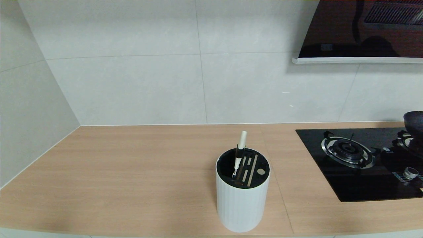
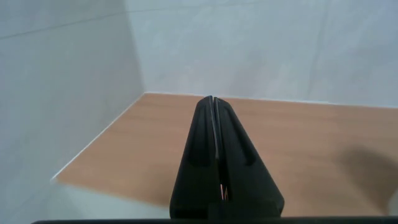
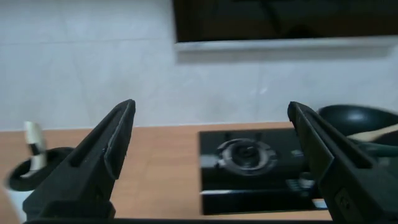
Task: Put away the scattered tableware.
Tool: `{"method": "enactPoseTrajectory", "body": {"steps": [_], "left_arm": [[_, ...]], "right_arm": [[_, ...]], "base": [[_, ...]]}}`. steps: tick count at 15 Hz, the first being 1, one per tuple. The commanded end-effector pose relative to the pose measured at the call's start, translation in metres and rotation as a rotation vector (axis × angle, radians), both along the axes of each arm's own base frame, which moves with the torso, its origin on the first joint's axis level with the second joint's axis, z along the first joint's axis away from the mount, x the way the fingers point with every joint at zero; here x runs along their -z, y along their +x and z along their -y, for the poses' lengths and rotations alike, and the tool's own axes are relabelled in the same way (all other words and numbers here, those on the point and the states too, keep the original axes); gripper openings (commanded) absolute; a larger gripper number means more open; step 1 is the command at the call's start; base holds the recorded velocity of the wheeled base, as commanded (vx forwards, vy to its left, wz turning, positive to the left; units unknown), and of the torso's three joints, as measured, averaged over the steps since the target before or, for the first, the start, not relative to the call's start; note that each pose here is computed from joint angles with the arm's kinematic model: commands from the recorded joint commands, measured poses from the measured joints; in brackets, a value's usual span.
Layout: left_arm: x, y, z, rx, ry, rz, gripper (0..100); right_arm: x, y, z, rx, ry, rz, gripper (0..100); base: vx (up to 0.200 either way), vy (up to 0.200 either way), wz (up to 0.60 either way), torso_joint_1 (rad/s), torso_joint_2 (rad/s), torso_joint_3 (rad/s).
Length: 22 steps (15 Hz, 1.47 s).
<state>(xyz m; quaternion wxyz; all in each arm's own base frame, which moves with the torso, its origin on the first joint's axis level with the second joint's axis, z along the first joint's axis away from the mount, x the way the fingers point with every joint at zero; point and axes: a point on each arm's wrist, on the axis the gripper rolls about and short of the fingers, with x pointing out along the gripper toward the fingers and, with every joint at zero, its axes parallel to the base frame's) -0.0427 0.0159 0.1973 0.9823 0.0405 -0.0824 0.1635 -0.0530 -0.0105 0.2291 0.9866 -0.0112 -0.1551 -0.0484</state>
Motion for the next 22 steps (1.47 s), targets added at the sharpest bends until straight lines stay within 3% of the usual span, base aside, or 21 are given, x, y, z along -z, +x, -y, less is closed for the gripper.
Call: {"method": "enactPoseTrajectory", "body": {"steps": [1, 5, 7, 9, 10, 12, 13, 16, 17, 21, 22], "left_arm": [[0.018, -0.016, 0.001, -0.063, -0.006, 0.053, 0], [0.048, -0.016, 0.007, -0.08, 0.012, 0.041, 0], [0.06, -0.008, 0.007, -0.082, 0.006, 0.007, 0], [0.075, 0.0, 0.007, -0.077, 0.007, -0.037, 0], [0.094, 0.01, 0.007, -0.061, 0.011, -0.078, 0], [0.115, 0.019, 0.009, 0.014, 0.016, -0.123, 0], [0.117, 0.019, 0.01, 0.048, -0.019, -0.135, 0], [0.118, 0.02, 0.013, 0.225, -0.056, -0.128, 0], [0.122, 0.02, 0.015, 0.319, -0.078, -0.165, 0], [0.122, 0.02, 0.017, 0.388, 0.004, -0.181, 0], [0.122, 0.02, 0.017, 0.388, 0.003, -0.182, 0]], "right_arm": [[0.015, -0.013, 0.0, 0.024, -0.001, 0.047, 100], [0.042, -0.015, -0.004, 0.065, -0.009, 0.043, 100], [0.061, -0.015, -0.007, 0.047, -0.027, 0.033, 100], [0.082, -0.001, -0.007, 0.061, -0.022, -0.045, 100], [0.104, 0.012, -0.007, 0.062, -0.019, -0.118, 100], [0.135, 0.026, -0.007, 0.053, -0.022, -0.201, 100], [0.146, 0.03, -0.007, 0.045, -0.023, -0.239, 100], [0.149, 0.03, -0.009, -0.025, 0.026, -0.27, 100], [0.154, 0.03, -0.01, -0.061, 0.031, -0.32, 100], [0.152, 0.032, -0.01, -0.093, 0.027, -0.334, 100], [0.153, 0.032, -0.01, -0.096, 0.025, -0.341, 100]], "base": [[0.0, 0.0, 0.0, 0.0, 0.0, 0.0], [0.0, 0.0, 0.0, 0.0, 0.0, 0.0], [0.0, 0.0, 0.0, 0.0, 0.0, 0.0], [0.0, 0.0, 0.0, 0.0, 0.0, 0.0], [0.0, 0.0, 0.0, 0.0, 0.0, 0.0], [0.0, 0.0, 0.0, 0.0, 0.0, 0.0], [0.0, 0.0, 0.0, 0.0, 0.0, 0.0], [0.0, 0.0, 0.0, 0.0, 0.0, 0.0], [0.0, 0.0, 0.0, 0.0, 0.0, 0.0], [0.0, 0.0, 0.0, 0.0, 0.0, 0.0], [0.0, 0.0, 0.0, 0.0, 0.0, 0.0]]}}
